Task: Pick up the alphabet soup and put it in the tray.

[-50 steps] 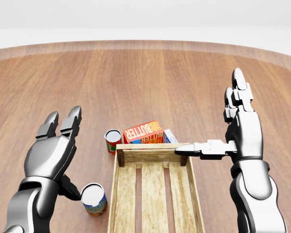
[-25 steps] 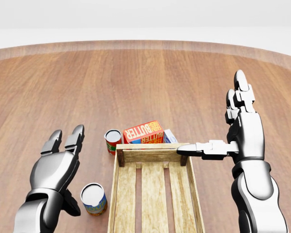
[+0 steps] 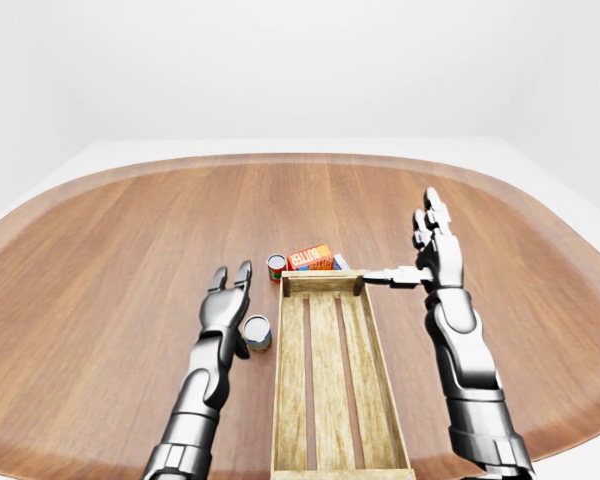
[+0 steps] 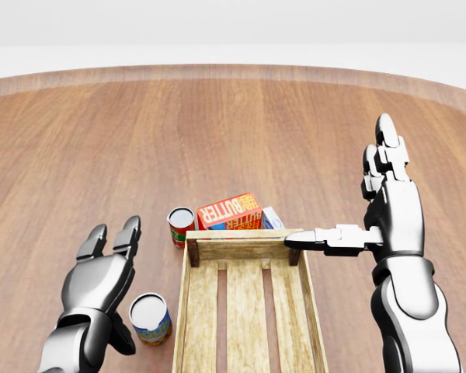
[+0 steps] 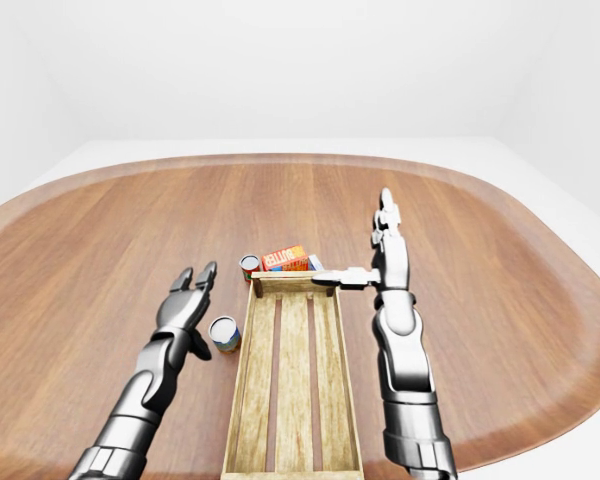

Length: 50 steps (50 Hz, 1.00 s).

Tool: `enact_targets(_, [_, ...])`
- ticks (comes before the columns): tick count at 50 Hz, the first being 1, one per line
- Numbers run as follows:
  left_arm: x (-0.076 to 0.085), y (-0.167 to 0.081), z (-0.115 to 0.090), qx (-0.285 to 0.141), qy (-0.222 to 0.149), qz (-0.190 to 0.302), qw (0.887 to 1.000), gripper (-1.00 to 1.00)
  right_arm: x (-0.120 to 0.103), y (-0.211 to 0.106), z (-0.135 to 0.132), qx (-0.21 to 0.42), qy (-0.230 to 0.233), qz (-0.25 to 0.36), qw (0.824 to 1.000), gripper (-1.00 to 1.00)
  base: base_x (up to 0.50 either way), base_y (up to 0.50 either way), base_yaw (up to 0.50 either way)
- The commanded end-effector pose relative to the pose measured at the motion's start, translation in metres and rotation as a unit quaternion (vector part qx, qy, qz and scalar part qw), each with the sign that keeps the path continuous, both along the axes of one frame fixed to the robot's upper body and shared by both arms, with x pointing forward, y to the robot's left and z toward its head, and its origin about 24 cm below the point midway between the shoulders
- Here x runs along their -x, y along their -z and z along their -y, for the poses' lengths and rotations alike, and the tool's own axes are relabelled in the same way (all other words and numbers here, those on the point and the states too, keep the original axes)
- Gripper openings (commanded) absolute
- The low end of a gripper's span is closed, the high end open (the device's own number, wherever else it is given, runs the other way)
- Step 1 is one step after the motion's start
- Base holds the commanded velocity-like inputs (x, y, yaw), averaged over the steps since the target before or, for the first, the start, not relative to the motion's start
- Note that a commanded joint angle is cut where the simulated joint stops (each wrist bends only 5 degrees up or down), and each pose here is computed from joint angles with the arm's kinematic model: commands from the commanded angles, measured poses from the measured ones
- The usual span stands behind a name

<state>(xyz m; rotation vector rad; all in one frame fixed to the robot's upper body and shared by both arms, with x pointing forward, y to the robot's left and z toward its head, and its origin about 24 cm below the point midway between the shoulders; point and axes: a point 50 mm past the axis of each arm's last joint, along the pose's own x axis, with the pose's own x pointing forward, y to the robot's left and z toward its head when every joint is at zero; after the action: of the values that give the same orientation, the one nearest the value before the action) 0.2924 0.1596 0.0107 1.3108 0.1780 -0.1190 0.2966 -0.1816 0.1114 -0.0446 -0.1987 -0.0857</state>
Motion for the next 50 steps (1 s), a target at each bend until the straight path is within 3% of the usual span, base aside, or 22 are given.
enact_targets(1, [-0.002, 0.015, 0.001, 0.001, -0.007, -0.017, 1.0, 1.0, 0.0, 0.0, 0.001, -0.001, 0.001, -0.001, 1.0, 1.0, 0.0, 0.0, 0.0])
enact_targets(23, [0.0, 0.037, 0.003, -0.024, -0.005, -0.039, 0.999, 1.0, 0.001, 0.0, 0.002, -0.003, 0.001, 0.0, 1.0, 1.0, 0.0, 0.0, 0.0])
enact_targets(50, [-0.017, 0.056, 0.0, -0.026, -0.045, -0.086, 0.995, 1.0, 0.001, -0.001, 0.002, -0.002, -0.001, 0.002, 1.0, 1.0, 0.0, 0.0, 0.0])
